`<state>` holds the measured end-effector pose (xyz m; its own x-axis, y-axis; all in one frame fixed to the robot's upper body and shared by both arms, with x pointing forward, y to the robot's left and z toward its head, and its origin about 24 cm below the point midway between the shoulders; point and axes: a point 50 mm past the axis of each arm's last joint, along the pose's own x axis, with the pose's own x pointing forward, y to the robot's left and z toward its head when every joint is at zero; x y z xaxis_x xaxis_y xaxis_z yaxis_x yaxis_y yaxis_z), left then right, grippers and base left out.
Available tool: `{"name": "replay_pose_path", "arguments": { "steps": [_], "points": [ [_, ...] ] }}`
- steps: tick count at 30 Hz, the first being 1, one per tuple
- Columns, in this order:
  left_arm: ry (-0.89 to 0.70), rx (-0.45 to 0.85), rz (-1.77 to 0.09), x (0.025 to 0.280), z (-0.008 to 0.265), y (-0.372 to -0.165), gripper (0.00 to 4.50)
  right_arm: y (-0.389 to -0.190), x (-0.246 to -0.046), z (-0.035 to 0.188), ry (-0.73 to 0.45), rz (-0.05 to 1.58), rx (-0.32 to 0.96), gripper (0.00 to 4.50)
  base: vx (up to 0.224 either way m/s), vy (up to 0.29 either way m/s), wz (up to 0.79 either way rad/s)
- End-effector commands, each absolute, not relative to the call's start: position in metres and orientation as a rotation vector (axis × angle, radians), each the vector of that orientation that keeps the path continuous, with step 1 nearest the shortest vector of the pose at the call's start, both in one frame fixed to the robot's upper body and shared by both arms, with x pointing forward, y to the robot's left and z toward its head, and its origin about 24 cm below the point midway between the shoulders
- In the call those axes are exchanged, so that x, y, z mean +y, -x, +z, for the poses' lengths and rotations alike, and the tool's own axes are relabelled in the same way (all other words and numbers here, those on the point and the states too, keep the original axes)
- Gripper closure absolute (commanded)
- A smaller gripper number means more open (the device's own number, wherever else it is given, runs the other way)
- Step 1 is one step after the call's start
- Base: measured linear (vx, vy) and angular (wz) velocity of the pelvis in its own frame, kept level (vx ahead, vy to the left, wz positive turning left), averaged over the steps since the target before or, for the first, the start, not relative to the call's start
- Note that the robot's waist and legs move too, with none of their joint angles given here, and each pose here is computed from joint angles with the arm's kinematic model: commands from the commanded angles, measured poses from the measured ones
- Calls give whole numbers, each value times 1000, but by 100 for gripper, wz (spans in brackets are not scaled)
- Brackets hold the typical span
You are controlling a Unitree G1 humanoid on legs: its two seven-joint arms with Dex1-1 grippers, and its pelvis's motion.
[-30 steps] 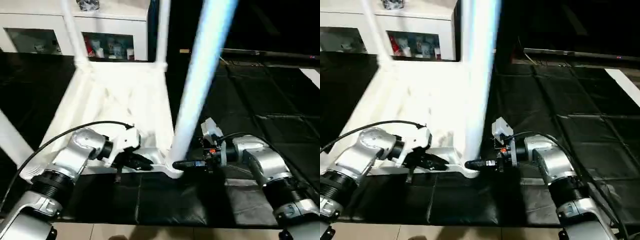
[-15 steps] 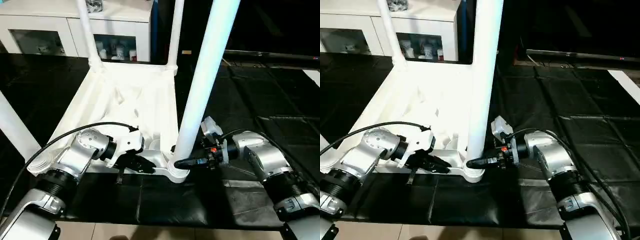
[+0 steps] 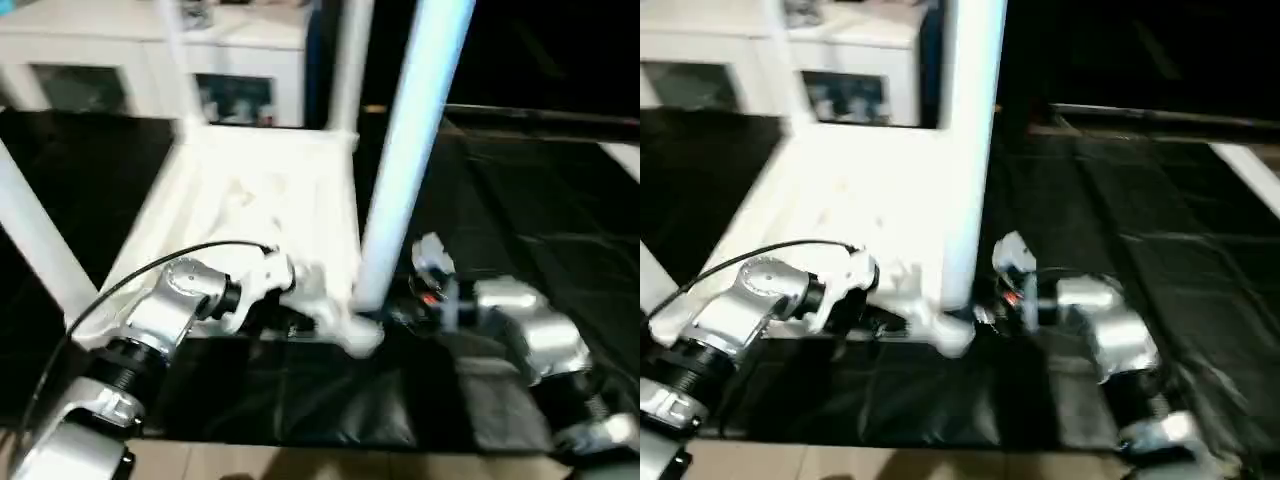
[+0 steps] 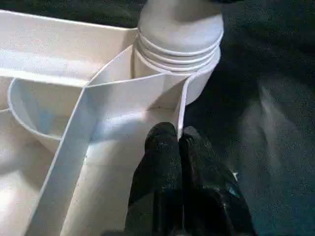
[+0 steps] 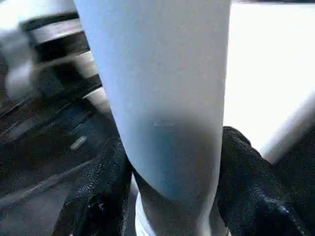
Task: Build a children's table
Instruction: Rotate leg to tighten
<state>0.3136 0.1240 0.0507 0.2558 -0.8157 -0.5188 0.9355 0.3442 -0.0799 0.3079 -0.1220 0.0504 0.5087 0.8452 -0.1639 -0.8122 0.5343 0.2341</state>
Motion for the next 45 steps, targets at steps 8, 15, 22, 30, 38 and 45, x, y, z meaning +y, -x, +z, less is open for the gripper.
{"name": "replay_pose_path", "arguments": {
  "steps": [8,15,22,30,38,45],
  "points": [
    [-133,344,-965,67,84,-336,450,-316,-30,35,-270,804,417,246,0,0,0],
    [-200,353,-923,78,85,-338,450,-323,-33,41,-271,774,386,174,0,0,0],
    [-287,384,-988,98,78,-332,450,-317,-69,43,-240,868,338,123,0,0,0],
    [-385,433,-1236,123,71,-316,450,-306,-133,60,-156,1089,295,42,0,0,0],
    [-424,468,-1480,136,69,-302,450,-301,-151,69,-4,1304,304,1,0,0,0],
    [-486,499,-1605,139,69,-297,450,-301,-145,69,18,1441,342,39,0,0,0]
  ]
}}
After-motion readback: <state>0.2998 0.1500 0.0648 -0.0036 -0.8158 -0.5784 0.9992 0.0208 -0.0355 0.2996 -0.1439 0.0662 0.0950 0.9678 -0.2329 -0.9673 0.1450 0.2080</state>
